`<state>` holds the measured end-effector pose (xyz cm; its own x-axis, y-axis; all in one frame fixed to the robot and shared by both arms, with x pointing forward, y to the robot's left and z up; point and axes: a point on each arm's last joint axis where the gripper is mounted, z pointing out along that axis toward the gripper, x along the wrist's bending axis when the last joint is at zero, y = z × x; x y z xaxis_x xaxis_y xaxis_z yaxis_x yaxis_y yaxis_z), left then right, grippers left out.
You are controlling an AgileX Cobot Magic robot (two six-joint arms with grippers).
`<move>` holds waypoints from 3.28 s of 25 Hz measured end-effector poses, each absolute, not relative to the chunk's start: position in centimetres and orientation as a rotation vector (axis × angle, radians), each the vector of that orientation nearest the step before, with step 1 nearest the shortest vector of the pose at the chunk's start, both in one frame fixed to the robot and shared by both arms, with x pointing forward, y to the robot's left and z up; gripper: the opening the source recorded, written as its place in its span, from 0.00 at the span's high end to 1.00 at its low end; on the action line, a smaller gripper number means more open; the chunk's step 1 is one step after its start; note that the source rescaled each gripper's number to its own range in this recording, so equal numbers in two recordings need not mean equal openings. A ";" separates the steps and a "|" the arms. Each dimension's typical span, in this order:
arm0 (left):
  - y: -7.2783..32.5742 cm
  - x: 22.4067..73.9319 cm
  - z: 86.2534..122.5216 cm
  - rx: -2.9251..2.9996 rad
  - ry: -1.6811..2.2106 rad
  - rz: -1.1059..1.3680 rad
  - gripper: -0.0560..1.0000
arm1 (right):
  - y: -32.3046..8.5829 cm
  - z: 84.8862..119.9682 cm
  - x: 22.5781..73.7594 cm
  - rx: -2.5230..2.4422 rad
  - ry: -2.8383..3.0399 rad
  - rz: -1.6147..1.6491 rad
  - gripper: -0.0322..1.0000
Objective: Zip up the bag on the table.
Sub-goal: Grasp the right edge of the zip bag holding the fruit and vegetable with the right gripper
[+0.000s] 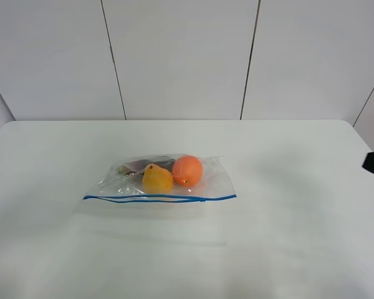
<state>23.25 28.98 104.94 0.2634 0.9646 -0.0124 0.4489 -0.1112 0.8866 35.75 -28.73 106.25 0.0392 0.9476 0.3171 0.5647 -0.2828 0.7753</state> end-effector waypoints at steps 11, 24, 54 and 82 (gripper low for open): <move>29.0 23.2 104.9 1.703 1.309 0.780 0.00 | -26.5 99.8 44.1 2.281 1.761 1.274 0.00; 29.0 23.2 104.9 1.704 1.309 0.782 0.00 | -24.8 93.3 48.7 2.612 1.906 1.391 0.01; 29.0 23.3 104.9 1.707 1.307 0.786 0.00 | -18.8 89.6 53.0 2.657 2.062 1.534 0.20; 29.0 23.3 104.9 1.709 1.308 0.791 0.00 | -19.1 89.6 52.5 2.649 2.168 1.503 0.77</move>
